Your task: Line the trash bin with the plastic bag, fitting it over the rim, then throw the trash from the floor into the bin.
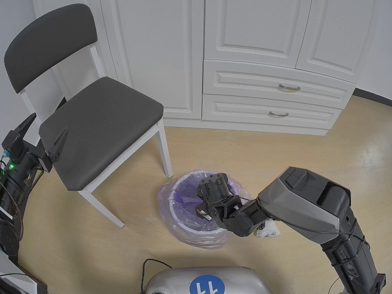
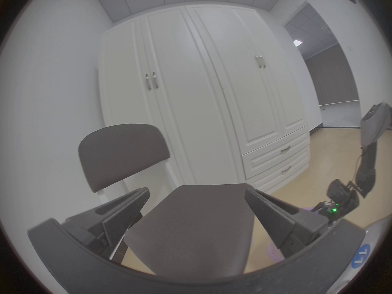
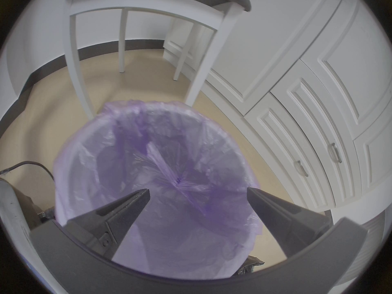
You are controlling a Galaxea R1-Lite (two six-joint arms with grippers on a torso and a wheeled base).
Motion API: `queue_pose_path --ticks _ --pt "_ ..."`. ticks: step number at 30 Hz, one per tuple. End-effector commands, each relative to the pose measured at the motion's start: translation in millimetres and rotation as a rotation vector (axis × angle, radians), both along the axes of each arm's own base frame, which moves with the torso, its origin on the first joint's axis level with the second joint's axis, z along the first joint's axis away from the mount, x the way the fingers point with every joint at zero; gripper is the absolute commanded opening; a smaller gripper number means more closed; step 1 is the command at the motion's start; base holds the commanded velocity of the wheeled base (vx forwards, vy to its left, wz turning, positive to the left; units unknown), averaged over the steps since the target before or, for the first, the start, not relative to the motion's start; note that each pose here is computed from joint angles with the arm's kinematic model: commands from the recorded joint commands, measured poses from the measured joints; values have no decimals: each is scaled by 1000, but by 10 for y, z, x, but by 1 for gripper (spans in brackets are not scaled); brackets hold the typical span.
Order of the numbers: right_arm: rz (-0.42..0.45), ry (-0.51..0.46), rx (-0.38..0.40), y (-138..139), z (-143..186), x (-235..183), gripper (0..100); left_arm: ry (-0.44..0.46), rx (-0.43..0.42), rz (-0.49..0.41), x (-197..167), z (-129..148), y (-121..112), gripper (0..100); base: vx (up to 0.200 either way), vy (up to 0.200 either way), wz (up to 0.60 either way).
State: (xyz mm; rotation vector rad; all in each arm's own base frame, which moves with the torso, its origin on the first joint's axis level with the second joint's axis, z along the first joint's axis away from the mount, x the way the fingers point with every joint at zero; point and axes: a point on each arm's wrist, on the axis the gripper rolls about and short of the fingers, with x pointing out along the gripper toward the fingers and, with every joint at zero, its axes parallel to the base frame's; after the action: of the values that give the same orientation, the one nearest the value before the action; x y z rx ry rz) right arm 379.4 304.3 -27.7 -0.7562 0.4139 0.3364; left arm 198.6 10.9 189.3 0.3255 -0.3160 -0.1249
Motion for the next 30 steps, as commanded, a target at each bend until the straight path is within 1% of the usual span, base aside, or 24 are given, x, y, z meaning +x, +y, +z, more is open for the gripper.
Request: queue_pose_path --ticks 1,3,4,7,18,26,30 --pt "41 0 0 129 64 -145 100 20 -21 66 166 -28 179 100 0 0 0" --pt "49 3 -2 147 73 -181 100 21 -25 75 181 -28 205 100 0 0 0" --pt "66 14 -12 171 77 -273 100 15 -30 91 200 -14 250 100 0 0 0" --pt "88 29 -24 201 80 -399 100 18 -30 101 228 -21 283 100 0 0 0" --pt "159 60 -41 284 160 -758 100 20 -30 114 230 -24 311 100 0 0 0" --pt "191 72 -51 332 166 -898 100 21 -29 114 228 -27 311 100 0 0 0" --pt "186 69 -48 344 134 -853 100 24 -31 114 225 -34 310 100 0 0 0"
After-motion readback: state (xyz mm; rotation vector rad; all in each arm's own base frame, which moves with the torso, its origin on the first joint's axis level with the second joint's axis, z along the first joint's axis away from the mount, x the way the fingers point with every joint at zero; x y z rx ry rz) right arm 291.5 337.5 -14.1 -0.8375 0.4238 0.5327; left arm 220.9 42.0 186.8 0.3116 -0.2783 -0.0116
